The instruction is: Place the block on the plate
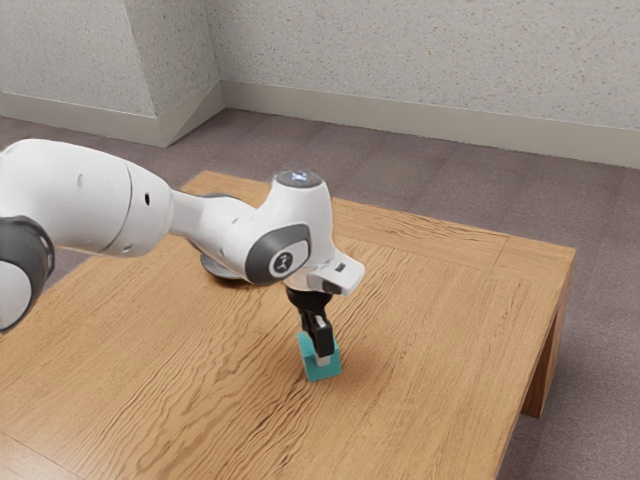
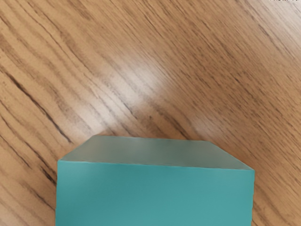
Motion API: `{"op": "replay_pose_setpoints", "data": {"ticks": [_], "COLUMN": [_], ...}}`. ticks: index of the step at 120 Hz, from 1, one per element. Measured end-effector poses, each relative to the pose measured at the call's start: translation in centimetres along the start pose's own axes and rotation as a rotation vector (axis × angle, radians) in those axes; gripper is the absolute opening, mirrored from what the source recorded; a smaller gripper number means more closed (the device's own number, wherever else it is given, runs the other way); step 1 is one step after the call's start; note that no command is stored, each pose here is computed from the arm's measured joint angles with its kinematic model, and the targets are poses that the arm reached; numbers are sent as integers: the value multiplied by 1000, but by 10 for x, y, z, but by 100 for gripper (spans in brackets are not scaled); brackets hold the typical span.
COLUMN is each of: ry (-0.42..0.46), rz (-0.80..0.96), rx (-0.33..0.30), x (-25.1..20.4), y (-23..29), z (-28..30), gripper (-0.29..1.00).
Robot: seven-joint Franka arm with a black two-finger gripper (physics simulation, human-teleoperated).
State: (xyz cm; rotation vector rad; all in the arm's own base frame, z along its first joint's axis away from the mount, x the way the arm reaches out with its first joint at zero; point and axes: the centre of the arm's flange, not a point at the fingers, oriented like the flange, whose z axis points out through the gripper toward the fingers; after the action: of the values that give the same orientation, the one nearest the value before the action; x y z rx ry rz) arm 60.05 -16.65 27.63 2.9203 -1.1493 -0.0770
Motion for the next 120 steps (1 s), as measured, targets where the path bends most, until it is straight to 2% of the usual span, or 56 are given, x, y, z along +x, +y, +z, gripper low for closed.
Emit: {"op": "replay_pose_setpoints", "data": {"ticks": [27, 40, 49, 62, 89, 120], "ry": [-2, 3, 7, 15, 71, 111], "rz": [-20, -25, -29, -36, -67, -199], "rx": [-2, 2, 7, 13, 39, 63], "x": [3, 4, 4, 5, -6, -36], "y": [0, 0, 0, 0, -8, -83], "z": [22, 21, 20, 12, -62, -124], "gripper": [69, 46, 39, 39, 40, 40]}}
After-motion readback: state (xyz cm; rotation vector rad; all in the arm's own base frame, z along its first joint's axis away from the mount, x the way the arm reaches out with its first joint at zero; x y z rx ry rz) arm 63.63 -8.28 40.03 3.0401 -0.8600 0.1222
